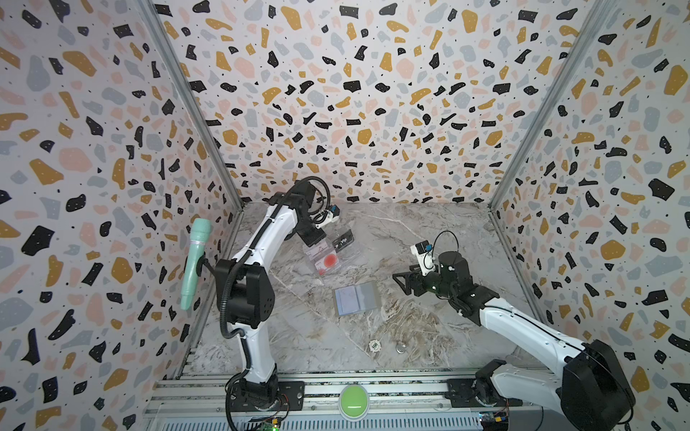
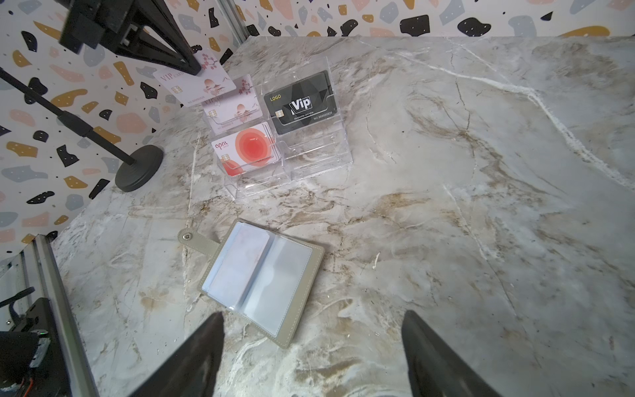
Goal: Take the credit cards out of the card holder
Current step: Place the credit card in the storage box.
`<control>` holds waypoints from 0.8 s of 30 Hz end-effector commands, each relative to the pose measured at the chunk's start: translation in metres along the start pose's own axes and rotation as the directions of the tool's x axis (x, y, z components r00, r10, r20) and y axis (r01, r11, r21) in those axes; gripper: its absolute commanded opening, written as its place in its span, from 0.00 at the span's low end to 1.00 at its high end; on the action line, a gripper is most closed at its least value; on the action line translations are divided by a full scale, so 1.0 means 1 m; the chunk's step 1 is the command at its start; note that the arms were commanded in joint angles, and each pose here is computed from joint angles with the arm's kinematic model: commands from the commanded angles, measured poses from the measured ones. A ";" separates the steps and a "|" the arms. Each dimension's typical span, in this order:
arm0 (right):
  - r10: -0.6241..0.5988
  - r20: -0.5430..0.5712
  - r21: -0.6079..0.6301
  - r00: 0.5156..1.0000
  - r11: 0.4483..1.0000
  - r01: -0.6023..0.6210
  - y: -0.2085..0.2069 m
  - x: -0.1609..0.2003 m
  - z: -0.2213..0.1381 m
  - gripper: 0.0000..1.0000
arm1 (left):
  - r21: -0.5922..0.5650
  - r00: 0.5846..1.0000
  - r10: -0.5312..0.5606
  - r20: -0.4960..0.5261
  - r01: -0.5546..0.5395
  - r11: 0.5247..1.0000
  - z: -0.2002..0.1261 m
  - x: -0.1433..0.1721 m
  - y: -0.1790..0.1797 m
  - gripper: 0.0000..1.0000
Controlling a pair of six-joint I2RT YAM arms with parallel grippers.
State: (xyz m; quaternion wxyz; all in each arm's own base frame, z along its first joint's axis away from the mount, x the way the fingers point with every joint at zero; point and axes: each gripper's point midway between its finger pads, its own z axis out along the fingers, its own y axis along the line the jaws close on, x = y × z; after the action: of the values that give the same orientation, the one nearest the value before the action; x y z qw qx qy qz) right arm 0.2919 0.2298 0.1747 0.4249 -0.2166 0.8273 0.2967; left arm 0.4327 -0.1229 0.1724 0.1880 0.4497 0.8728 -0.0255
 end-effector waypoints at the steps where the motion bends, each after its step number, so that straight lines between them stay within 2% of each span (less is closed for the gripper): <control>1: -0.008 0.008 -0.006 1.000 1.000 0.008 0.001 0.000 0.003 0.81 | 0.011 1.000 -0.008 0.019 0.008 1.000 0.007 0.004 0.008 0.00; 13: -0.009 -0.003 -0.036 1.000 0.999 0.009 0.004 0.006 0.008 0.81 | 0.059 0.998 -0.020 0.052 0.017 0.998 0.022 0.000 0.014 0.00; 18: -0.008 -0.002 -0.039 1.000 0.999 0.008 0.004 0.007 0.008 0.81 | 0.088 0.999 -0.025 0.045 0.021 0.996 0.031 0.001 0.011 0.00; 24: -0.007 -0.003 -0.040 1.000 0.999 0.007 0.004 0.008 0.009 0.81 | 0.134 0.996 -0.028 0.082 0.017 0.991 0.034 -0.007 0.005 0.00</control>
State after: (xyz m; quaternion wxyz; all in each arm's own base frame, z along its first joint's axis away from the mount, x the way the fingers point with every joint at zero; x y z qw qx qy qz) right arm 0.2915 0.2348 0.1638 0.4167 -0.2229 0.8263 0.3065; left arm 0.4485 -0.1236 0.1468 0.1922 0.4437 0.8715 -0.0821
